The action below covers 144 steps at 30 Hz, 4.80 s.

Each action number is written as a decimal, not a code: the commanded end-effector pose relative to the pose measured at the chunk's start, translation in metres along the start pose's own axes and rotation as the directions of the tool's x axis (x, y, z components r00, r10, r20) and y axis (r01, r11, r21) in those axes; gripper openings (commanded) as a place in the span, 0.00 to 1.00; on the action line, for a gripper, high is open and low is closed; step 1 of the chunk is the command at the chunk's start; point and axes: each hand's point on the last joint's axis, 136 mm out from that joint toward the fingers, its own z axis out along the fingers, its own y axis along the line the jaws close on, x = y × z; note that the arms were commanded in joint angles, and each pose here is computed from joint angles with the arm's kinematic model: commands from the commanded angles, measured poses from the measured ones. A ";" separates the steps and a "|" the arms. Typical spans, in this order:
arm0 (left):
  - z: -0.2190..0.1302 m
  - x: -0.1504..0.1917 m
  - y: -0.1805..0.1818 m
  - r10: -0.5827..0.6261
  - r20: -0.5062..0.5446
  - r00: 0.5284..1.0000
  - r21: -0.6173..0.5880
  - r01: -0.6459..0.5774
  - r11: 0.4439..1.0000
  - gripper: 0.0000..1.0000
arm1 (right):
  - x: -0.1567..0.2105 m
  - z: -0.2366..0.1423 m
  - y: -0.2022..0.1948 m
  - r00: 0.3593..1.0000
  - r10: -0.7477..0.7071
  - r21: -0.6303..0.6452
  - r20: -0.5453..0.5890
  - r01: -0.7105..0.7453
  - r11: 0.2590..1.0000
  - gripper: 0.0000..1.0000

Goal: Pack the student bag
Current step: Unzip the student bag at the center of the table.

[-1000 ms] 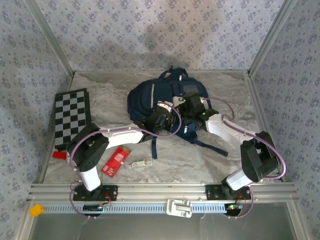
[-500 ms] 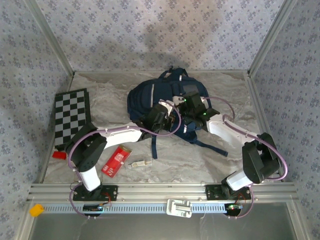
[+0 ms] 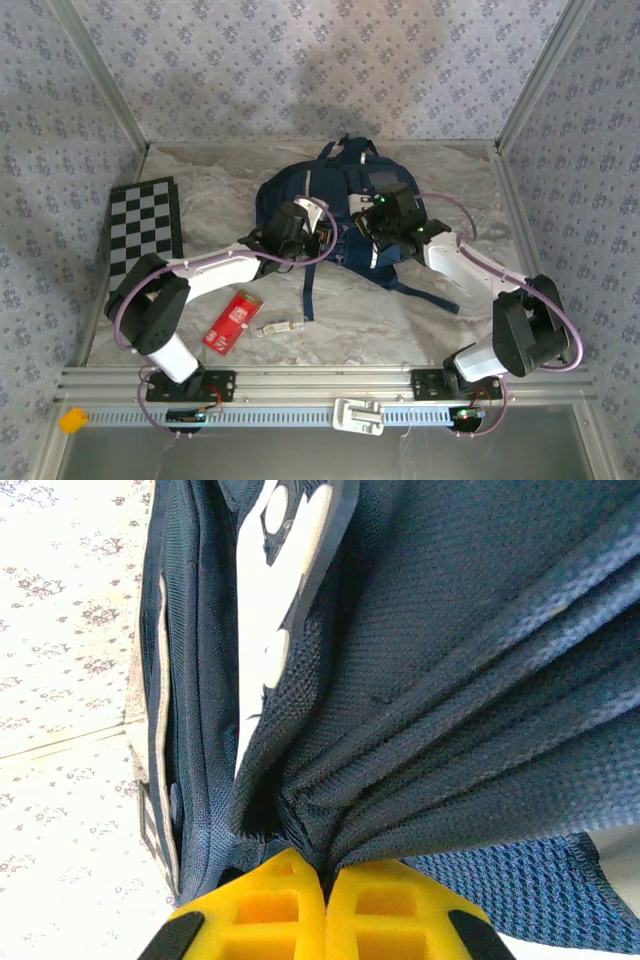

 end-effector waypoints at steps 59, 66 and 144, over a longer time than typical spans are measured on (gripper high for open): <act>0.006 -0.004 -0.035 0.129 0.086 0.988 -0.015 -0.128 0.992 0.00 | 0.006 -0.012 0.027 0.997 -0.077 -0.057 0.009 0.077 0.995 0.00; -0.005 0.002 -0.053 0.095 0.105 0.990 0.029 -0.099 0.995 0.17 | 0.009 -0.012 0.033 0.997 -0.074 -0.072 0.008 0.074 0.995 0.00; 0.001 0.028 -0.072 0.037 -0.133 0.990 0.185 -0.012 0.983 0.00 | -0.088 0.007 0.031 0.954 -0.298 0.003 0.000 0.298 0.954 0.03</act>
